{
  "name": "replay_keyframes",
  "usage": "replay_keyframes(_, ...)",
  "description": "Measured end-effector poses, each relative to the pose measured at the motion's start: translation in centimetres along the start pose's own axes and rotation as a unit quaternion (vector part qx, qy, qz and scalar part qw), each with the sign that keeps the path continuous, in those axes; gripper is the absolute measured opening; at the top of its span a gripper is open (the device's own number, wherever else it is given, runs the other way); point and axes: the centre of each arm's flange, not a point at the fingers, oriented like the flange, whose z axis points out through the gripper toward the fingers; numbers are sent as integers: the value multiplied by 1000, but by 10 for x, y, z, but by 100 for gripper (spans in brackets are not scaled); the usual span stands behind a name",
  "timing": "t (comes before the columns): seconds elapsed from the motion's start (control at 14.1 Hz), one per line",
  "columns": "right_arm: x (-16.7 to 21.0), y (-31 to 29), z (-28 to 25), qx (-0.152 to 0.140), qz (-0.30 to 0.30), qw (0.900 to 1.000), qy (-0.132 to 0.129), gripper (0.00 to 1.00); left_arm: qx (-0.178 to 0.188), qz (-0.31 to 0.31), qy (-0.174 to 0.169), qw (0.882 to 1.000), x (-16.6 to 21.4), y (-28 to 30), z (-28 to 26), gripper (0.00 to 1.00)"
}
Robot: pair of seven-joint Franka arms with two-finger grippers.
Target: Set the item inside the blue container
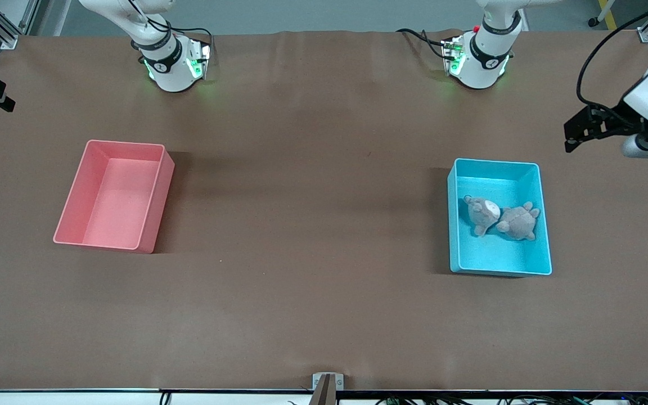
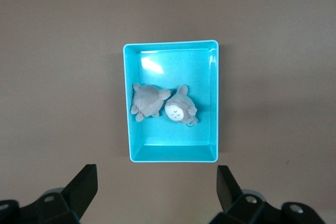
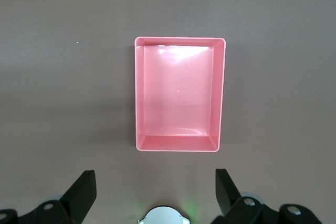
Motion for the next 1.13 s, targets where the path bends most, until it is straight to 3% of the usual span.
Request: replay_keyframes(1.13, 2, 0, -3, -2, -3, 1000, 11, 100, -6, -16, 14, 1000, -14, -14, -13, 100)
